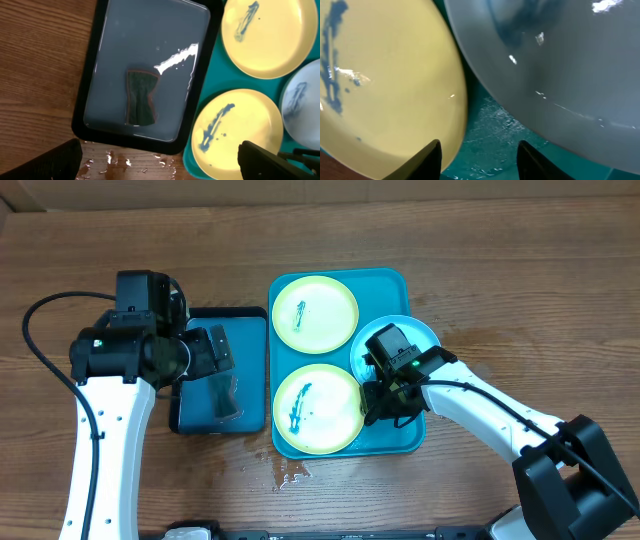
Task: Clean dirty plates on tray and stack at the side
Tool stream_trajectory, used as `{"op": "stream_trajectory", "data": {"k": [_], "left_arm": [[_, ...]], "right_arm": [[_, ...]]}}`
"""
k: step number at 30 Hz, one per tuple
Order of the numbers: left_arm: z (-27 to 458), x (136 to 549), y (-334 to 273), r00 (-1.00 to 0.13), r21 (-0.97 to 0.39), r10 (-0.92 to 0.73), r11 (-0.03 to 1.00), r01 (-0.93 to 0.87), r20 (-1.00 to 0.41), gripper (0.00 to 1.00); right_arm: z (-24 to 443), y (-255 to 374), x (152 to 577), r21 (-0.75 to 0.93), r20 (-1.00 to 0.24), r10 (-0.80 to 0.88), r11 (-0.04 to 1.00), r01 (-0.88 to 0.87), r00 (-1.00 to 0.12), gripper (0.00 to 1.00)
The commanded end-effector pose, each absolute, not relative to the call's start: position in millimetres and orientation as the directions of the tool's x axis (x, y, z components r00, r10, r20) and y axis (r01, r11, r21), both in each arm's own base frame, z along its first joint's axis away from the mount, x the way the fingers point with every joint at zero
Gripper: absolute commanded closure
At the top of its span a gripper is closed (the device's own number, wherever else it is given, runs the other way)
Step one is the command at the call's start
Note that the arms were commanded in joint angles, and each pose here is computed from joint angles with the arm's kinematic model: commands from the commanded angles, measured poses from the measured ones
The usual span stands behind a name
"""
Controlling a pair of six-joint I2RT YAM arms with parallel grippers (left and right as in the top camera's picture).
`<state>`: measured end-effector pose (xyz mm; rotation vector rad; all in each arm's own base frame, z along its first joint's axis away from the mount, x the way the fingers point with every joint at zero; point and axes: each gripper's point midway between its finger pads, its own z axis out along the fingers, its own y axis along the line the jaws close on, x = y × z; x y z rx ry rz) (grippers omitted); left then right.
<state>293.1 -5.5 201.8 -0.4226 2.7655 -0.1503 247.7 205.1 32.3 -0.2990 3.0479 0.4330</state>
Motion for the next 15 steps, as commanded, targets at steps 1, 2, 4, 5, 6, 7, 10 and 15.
{"op": "stream_trajectory", "data": {"k": [1,2,4,5,6,7,10,15], "left_arm": [[185.3,293.3,3.4,-0.893,-0.118,-0.348,0.937,-0.328,-0.286,0.0],[181.0,293.3,3.3,-0.894,-0.116,-0.355,0.935,-0.336,-0.274,0.0],[170.9,293.0,3.2,-0.897,-0.111,-0.365,0.931,-0.348,-0.249,0.0],[165.0,292.7,3.2,-0.901,-0.106,-0.365,0.931,-0.35,-0.234,0.0],[160.3,292.4,3.0,-0.904,-0.102,-0.365,0.931,-0.351,-0.221,0.0],[154.6,292.2,3.1,-0.908,-0.096,-0.365,0.931,-0.353,-0.206,0.0],[139.2,295.1,2.4,-0.916,-0.083,-0.363,0.932,-0.353,-0.172,0.0],[107.7,303.4,2.4,-0.926,-0.061,-0.361,0.932,-0.357,-0.113,0.0]], "right_arm": [[31.4,217.8,242.0,0.318,-0.079,-0.261,0.908,-0.272,-0.962,0.47],[28.5,218.7,241.1,0.317,-0.074,-0.266,0.907,-0.276,-0.961,0.47],[20.8,218.8,239.9,0.307,-0.057,-0.267,0.912,-0.271,-0.962,0.48],[14.1,214.5,241.9,0.276,-0.044,-0.236,0.931,-0.239,-0.971,0.51],[8.0,208.6,245.1,0.239,-0.036,-0.195,0.951,-0.198,-0.98,0.55],[3.3,204.2,248.0,0.209,-0.035,-0.166,0.963,-0.169,-0.986,0.6],[-2.2,203.9,259.0,0.205,-0.058,-0.124,0.97,-0.134,-0.991,0.77],[-1.1,206.0,268.5,0.206,-0.099,-0.119,0.969,-0.137,-0.988,0.92]]}}
